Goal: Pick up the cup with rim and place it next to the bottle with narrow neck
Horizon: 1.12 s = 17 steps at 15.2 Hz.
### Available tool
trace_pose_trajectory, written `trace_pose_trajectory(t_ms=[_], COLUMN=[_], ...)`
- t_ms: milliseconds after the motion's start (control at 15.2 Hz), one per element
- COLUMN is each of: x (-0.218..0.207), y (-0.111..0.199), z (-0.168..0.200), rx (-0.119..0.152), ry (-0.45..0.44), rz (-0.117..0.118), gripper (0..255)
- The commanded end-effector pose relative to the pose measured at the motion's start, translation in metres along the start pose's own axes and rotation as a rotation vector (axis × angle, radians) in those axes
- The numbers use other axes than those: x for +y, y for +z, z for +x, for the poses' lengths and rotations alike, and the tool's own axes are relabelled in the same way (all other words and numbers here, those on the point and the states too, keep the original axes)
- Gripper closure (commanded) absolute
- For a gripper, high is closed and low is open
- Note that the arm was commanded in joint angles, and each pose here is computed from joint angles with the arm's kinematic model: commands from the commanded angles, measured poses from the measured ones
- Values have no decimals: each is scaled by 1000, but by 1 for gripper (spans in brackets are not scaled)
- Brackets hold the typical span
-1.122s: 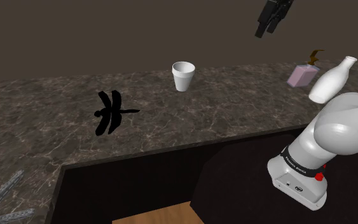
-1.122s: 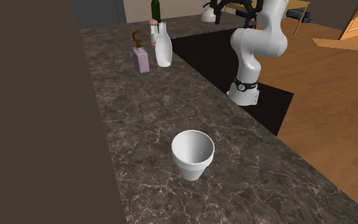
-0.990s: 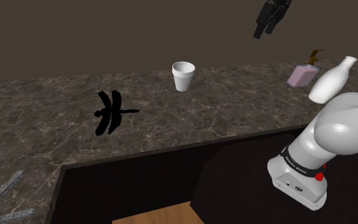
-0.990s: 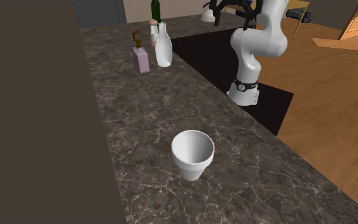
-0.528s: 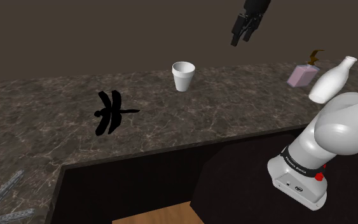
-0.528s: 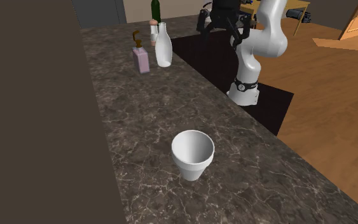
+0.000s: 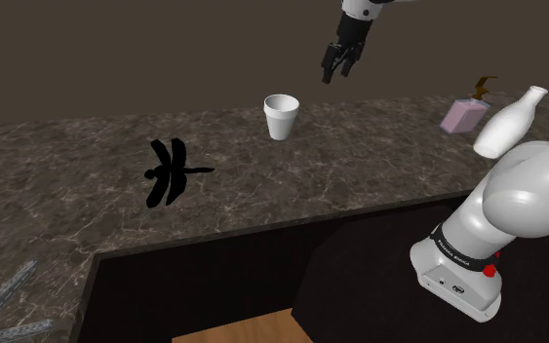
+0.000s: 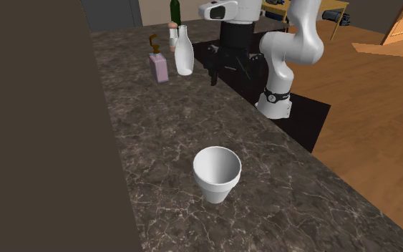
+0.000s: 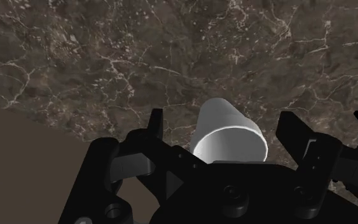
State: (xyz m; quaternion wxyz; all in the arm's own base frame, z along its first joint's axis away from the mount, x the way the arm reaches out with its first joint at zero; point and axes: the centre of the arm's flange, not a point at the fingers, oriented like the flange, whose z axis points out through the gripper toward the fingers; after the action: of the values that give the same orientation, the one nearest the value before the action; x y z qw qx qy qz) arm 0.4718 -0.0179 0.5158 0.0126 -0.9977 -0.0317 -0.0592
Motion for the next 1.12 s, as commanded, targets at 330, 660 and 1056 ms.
trace_pose_trajectory(t_ms=[330, 660, 1056], x=[4, 5, 6], y=[61, 105, 138], z=[67, 116, 129], rx=[10, 16, 17], ry=[-7, -13, -14], rz=[4, 6, 7], gripper=[0, 0, 0])
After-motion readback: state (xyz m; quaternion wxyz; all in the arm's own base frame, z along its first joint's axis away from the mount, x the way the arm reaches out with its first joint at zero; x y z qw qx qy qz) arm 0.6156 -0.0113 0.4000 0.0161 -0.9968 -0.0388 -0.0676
